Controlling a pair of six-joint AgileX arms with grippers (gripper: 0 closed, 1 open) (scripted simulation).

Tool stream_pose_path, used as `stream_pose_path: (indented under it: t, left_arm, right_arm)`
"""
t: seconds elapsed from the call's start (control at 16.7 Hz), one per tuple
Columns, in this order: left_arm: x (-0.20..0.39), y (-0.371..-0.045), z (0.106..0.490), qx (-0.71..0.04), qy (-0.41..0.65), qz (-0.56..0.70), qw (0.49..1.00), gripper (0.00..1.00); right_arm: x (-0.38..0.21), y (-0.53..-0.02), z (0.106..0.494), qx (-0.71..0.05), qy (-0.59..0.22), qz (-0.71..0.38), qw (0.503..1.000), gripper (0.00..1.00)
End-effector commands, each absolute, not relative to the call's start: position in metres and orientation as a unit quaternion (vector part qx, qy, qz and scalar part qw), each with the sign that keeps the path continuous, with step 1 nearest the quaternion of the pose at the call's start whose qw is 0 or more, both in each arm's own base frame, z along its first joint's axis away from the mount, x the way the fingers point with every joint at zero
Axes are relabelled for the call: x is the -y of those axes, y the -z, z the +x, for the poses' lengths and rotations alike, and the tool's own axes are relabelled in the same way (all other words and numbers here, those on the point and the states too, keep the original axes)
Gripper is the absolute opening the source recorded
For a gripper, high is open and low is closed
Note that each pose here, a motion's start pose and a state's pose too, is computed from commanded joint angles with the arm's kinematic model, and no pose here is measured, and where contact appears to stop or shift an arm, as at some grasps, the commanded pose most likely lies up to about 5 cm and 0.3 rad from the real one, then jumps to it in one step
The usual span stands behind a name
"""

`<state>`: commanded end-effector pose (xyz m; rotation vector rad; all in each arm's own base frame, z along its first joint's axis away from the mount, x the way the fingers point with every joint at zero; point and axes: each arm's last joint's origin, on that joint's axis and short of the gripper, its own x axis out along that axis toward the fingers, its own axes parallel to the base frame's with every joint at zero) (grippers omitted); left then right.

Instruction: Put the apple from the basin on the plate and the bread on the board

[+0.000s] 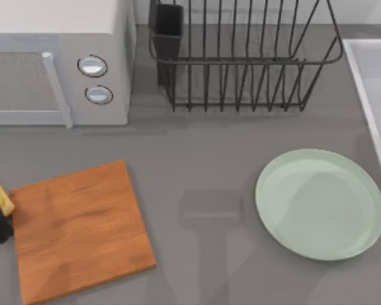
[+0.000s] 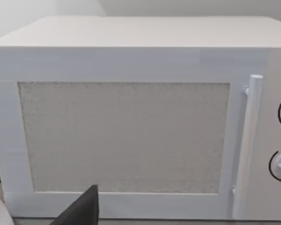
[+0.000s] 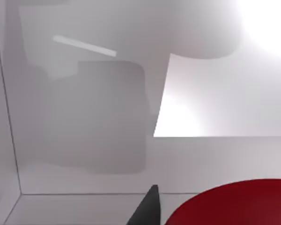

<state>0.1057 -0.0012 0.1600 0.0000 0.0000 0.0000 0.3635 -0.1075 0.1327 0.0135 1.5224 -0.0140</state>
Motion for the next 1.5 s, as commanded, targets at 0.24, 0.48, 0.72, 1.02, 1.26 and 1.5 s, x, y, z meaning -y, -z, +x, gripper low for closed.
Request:
stream_pose_path:
  t: [0.24,0.48,0.72,1.02,1.26,1.5]
  left_arm:
    - [0.001,-0.160,0.106,0.000,0.000,0.000,1.000,1.00]
    - [0.001,-0.160,0.106,0.000,0.000,0.000,1.000,1.00]
    - [0.001,-0.160,0.106,0.000,0.000,0.000,1.000,1.00]
    - [0.001,-0.160,0.106,0.000,0.000,0.000,1.000,1.00]
    - [0.001,-0.160,0.106,0.000,0.000,0.000,1.000,1.00]
    - [0.001,-0.160,0.106,0.000,0.000,0.000,1.000,1.00]
  right_arm:
    - [0.107,-0.133,0.363,-0.691,0.006,0.007,0.723,0.00]
    - [0.096,-0.152,0.370,-0.675,0.013,0.005,0.738,0.00]
    - [0.058,-0.176,0.377,-0.667,0.018,0.014,0.744,0.00]
    - [-0.012,-0.200,0.374,-0.677,0.017,0.024,0.736,0.00]
    - [-0.070,-0.215,0.359,-0.689,0.013,0.023,0.724,0.00]
    - [-0.116,-0.225,0.338,-0.700,0.008,0.013,0.714,0.00]
